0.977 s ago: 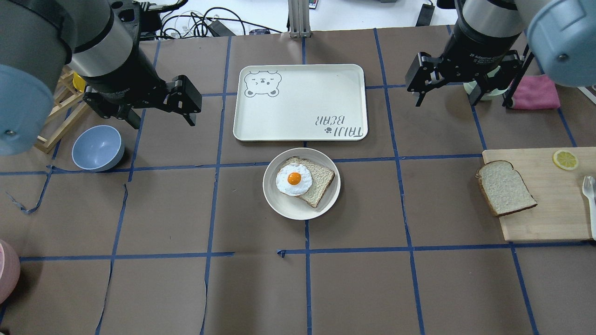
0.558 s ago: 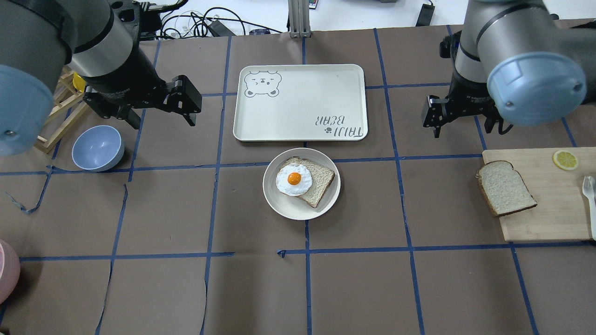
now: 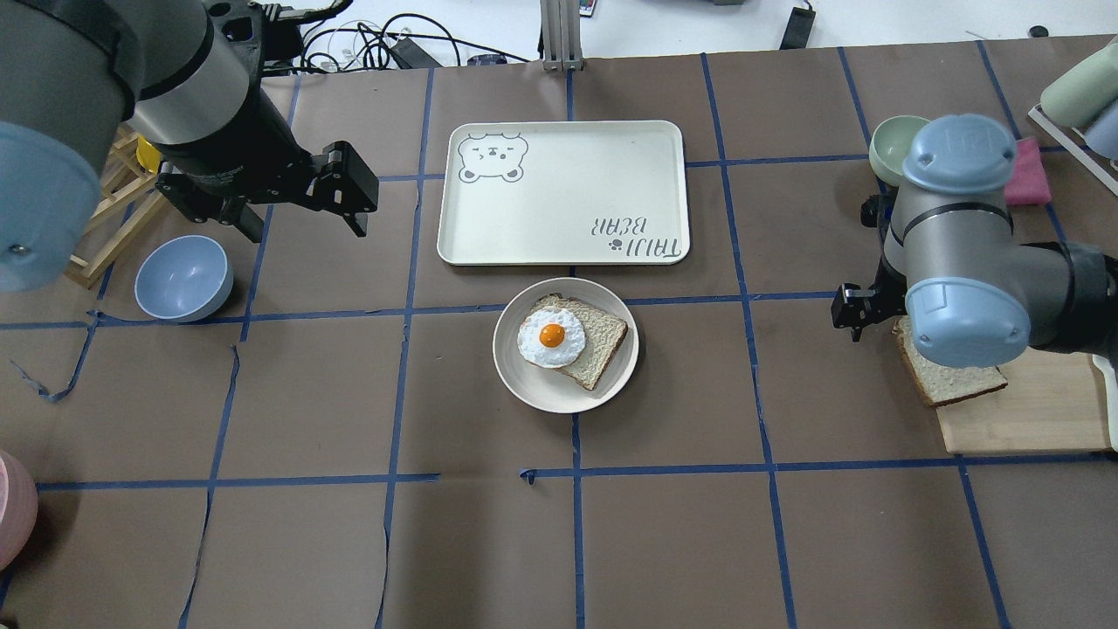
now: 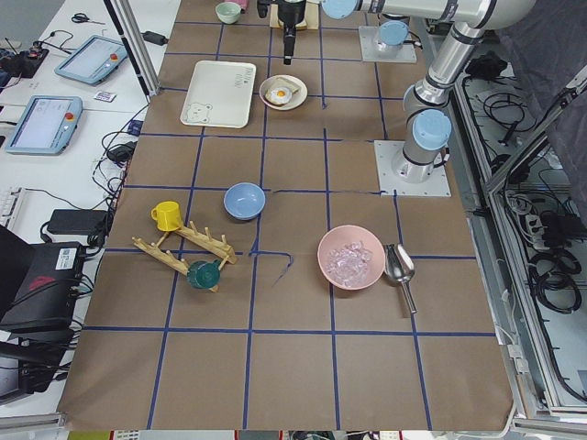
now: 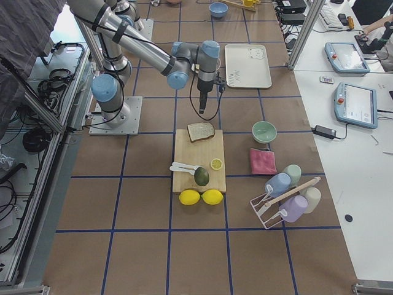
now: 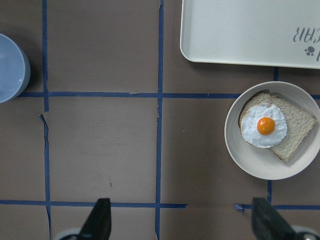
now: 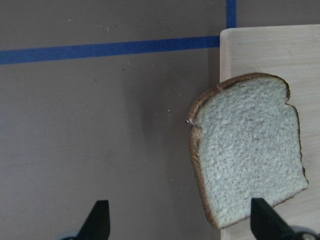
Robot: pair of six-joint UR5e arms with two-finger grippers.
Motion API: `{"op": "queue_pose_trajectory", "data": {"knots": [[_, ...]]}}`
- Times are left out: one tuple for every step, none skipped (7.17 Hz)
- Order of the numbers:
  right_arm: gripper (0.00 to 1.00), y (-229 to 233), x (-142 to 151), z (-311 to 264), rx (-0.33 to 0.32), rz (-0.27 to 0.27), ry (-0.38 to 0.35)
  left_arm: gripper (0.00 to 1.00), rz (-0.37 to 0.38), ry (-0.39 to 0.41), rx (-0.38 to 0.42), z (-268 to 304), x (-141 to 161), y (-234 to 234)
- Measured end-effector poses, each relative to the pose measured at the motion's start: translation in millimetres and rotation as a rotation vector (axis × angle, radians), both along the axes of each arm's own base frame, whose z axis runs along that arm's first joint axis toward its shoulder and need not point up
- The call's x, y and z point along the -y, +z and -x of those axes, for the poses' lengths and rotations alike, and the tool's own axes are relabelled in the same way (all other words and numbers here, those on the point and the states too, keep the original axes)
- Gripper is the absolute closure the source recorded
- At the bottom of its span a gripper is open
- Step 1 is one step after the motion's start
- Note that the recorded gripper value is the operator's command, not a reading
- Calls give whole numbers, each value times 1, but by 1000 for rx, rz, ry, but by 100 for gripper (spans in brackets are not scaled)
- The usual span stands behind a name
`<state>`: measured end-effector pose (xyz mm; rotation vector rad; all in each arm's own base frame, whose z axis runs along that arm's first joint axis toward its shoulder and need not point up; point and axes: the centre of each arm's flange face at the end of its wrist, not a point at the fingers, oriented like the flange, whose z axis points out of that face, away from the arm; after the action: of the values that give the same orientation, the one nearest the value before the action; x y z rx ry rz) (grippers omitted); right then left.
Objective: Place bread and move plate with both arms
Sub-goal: 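Move the right gripper down to the bread slice on the cutting board, then grasp the white bread slice with the right gripper and lift it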
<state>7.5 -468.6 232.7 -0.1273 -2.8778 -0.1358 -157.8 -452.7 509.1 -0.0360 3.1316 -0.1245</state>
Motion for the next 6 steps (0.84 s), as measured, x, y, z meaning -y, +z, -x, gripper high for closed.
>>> {"op": "queue_pose_trajectory", "data": {"knots": [[3,-16,-1,6,-32,-28,5,0,0,0,0,0,0,0],[3,-27,-1,12,-66,-51,13,0,0,0,0,0,0,0],[3,-34,1,15,-92,-61,25,0,0,0,0,0,0,0],[4,-44,3,18,-105,-69,39,0,0,0,0,0,0,0],[24,-51,6,20,-117,-72,46,0,0,0,0,0,0,0],[50,-56,8,22,-132,-73,50,0,0,0,0,0,0,0]]}}
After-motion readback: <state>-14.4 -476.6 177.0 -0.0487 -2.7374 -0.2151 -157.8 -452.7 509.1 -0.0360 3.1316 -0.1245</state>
